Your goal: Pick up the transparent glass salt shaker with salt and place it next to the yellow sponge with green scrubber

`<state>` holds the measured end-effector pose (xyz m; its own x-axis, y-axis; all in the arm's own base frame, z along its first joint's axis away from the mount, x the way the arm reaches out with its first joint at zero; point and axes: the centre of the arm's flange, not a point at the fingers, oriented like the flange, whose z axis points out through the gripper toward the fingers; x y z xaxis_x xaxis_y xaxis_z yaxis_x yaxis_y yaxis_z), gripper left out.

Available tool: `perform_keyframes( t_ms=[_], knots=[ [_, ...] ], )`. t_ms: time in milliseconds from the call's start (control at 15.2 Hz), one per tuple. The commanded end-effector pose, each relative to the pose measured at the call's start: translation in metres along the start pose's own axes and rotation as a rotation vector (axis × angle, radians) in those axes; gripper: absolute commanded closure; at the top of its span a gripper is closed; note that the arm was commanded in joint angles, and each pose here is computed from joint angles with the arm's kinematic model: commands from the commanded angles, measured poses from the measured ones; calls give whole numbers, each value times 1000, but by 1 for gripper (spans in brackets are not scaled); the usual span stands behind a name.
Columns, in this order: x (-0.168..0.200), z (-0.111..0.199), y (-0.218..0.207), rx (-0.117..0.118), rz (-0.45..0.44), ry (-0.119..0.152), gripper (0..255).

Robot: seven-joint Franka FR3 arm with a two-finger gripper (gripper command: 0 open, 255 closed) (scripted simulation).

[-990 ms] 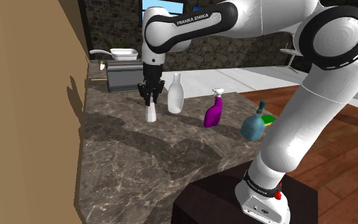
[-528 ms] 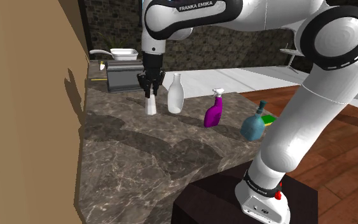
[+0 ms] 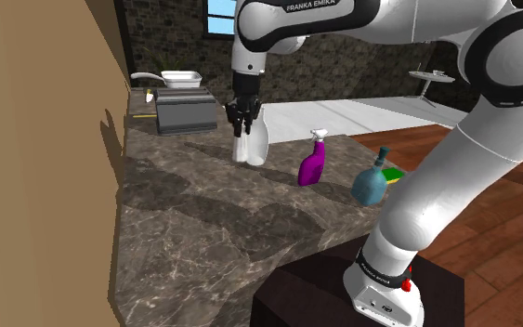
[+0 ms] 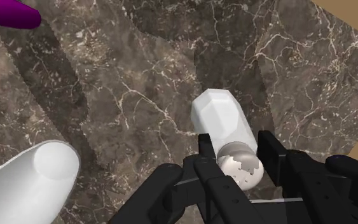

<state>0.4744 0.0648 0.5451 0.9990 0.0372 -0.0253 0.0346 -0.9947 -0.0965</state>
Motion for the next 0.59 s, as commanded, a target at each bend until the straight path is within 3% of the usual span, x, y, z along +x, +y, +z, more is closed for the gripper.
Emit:
perform_keyframes(
  t_ms=[0, 528],
  knots=[
    [-17, -1, 22, 1, -1, -1, 255],
    [-73, -8, 111, 1, -1, -1, 255]
  ],
)
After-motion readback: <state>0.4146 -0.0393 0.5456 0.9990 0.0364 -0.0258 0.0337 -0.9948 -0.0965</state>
